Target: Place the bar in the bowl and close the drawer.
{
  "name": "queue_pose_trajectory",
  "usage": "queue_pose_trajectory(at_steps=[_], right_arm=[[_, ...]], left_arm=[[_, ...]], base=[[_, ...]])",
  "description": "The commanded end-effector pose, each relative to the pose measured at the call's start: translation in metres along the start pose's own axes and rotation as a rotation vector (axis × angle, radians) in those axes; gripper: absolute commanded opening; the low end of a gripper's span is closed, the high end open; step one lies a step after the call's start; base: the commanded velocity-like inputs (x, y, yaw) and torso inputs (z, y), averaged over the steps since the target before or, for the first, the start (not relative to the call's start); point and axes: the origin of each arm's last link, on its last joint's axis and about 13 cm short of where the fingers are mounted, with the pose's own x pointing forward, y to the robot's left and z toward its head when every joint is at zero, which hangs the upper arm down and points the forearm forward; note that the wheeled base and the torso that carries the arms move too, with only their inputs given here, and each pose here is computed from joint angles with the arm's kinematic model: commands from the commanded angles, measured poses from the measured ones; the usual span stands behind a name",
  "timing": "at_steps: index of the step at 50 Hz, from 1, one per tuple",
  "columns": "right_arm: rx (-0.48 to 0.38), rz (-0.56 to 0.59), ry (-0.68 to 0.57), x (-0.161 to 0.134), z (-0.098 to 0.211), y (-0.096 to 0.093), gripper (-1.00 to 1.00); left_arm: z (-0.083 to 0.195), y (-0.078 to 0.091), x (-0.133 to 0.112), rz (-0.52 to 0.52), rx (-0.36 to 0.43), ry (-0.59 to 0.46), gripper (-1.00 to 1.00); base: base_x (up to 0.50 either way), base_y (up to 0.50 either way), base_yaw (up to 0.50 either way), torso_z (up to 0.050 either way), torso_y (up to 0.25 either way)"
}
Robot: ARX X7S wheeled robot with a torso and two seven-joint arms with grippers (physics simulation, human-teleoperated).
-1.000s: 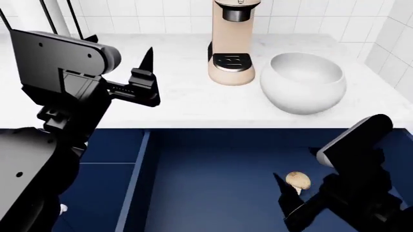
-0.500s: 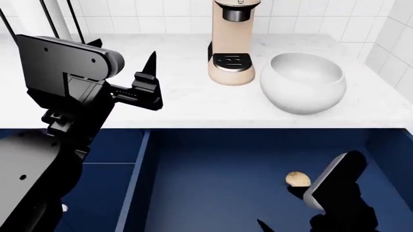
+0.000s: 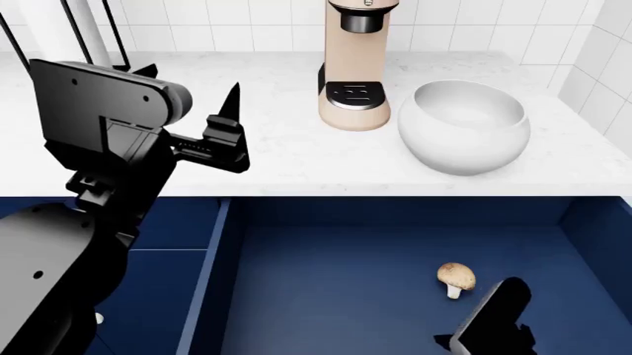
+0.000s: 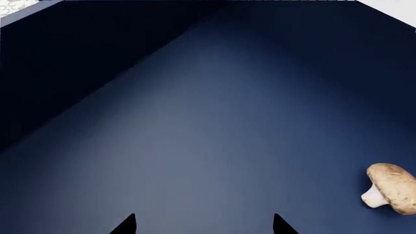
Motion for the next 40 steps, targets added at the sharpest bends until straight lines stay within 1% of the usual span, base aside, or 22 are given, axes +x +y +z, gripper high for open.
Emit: queue_pose_trajectory(at_steps=[1, 15, 27, 34, 40], right_arm=[[0.027, 0.002, 0.05, 0.002, -0.016, 0.003, 1.0], [0.07, -0.046, 0.061, -0.007, -0.03, 0.002, 1.0], [0.093, -0.097, 0.069, -0.008, -0.031, -0.009, 1.0], [0.124, -0.121, 0.089, 0.001, -0.036, -0.018, 1.0], [0.138, -0.124, 0.114, 0.01, -0.041, -0.022, 1.0]], left_arm=[[-0.001, 0.0, -0.001, -0.001, 0.0, 0.002, 1.0], [-0.002, 0.0, -0.001, -0.003, 0.003, 0.003, 1.0], [-0.002, -0.001, 0.0, -0.002, -0.001, 0.003, 1.0], [-0.004, -0.001, -0.001, -0.002, -0.002, 0.007, 1.0], [-0.005, 0.0, -0.001, -0.003, -0.002, 0.008, 1.0]], base=[[0.0, 0.0, 0.0, 0.0, 0.0], [0.0, 0.0, 0.0, 0.0, 0.0], [0.0, 0.0, 0.0, 0.0, 0.0], [0.0, 0.0, 0.0, 0.0, 0.0], [0.0, 0.0, 0.0, 0.0, 0.0]])
